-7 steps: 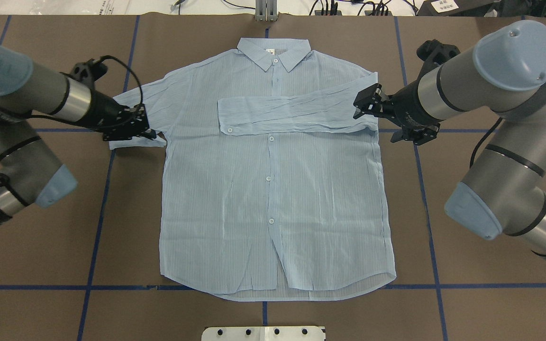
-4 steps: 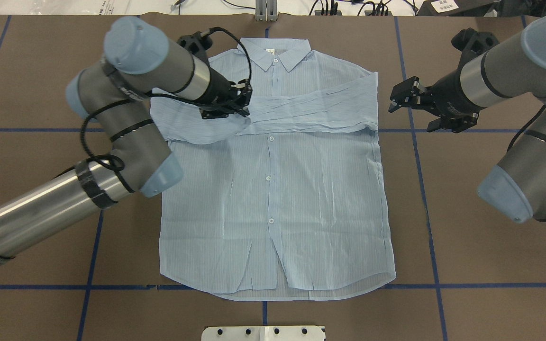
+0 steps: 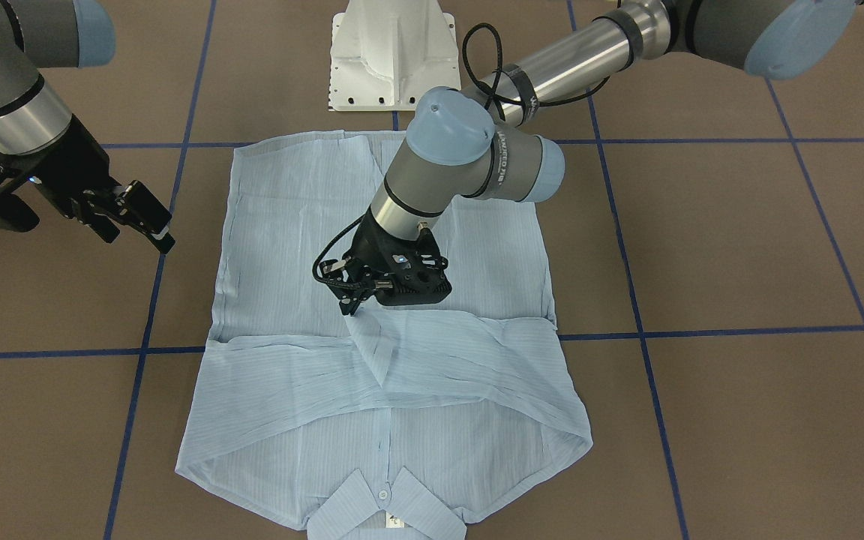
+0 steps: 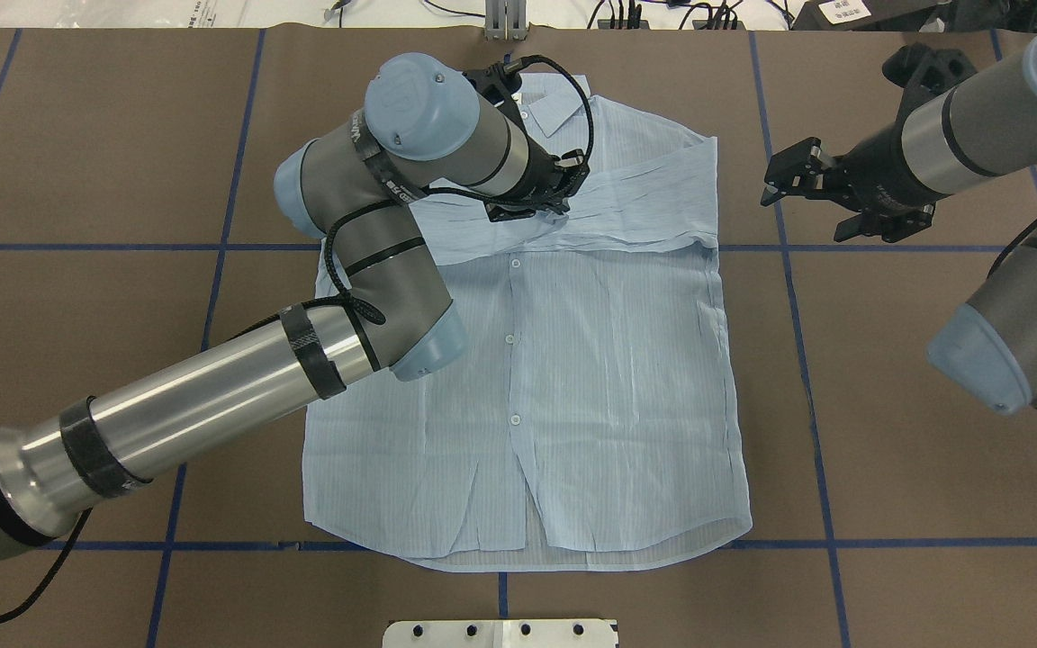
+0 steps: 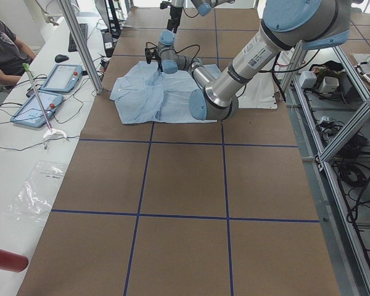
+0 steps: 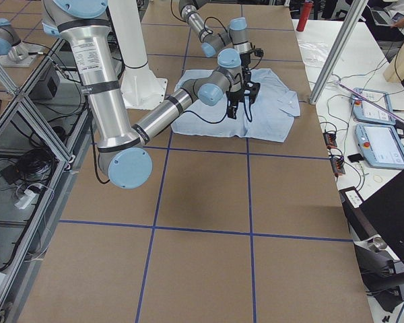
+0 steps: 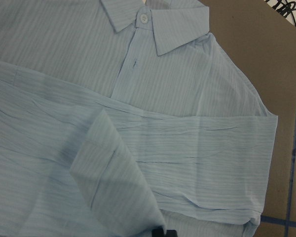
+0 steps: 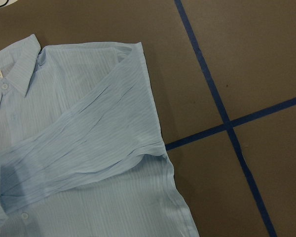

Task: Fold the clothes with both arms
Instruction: 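Fold the other sleeve with the left gripper across the chest while right gripper withdraws, then release the sleeve with the left gripper while right gripper moves to the hem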

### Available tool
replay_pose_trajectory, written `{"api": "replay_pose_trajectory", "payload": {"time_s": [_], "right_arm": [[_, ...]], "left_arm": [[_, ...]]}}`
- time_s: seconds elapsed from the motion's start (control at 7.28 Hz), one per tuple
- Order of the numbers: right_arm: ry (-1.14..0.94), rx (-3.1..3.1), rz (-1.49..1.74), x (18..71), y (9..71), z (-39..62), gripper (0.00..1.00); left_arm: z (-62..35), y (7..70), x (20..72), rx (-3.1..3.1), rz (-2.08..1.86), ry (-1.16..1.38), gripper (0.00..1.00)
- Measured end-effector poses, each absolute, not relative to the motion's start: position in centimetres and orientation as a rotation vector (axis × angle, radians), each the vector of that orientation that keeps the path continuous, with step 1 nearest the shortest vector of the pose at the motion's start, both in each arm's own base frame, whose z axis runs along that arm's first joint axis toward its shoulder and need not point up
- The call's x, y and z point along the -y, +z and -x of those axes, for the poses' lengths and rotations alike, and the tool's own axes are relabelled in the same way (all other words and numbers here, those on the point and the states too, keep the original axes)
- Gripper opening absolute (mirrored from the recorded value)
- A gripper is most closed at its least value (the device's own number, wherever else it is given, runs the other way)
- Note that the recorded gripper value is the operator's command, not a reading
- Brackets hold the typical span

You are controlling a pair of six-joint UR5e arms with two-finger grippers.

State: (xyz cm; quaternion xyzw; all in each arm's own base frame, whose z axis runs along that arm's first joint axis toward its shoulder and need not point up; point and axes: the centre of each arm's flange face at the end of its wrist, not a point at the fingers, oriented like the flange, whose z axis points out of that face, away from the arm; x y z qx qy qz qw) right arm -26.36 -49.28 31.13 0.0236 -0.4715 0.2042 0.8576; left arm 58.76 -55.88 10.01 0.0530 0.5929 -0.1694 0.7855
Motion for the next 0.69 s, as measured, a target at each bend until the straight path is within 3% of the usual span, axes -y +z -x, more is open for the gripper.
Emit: {"api": "replay_pose_trajectory", "payload": {"time_s": [0.27, 0.41, 0.55, 0.69], "right_arm": [[0.442, 0.986, -0.056, 49.5, 31.4, 25.7, 1.0], [0.451, 0.981, -0.059, 49.6, 31.7, 25.3, 1.0], [0.458, 0.976, -0.06, 49.6, 32.0, 25.0, 1.0], [0.464, 0.969, -0.063, 49.6, 32.3, 24.9, 1.0]], "left_arm": [[-60.9, 7.8, 55.1, -1.29, -0.14, -0.388, 0.0], [-61.7, 7.3, 54.5, -1.298, -0.149, -0.39, 0.18], [-62.2, 7.1, 54.0, -1.301, -0.155, -0.39, 0.61], [-62.7, 6.8, 53.5, -1.305, -0.162, -0.39, 0.69]]}}
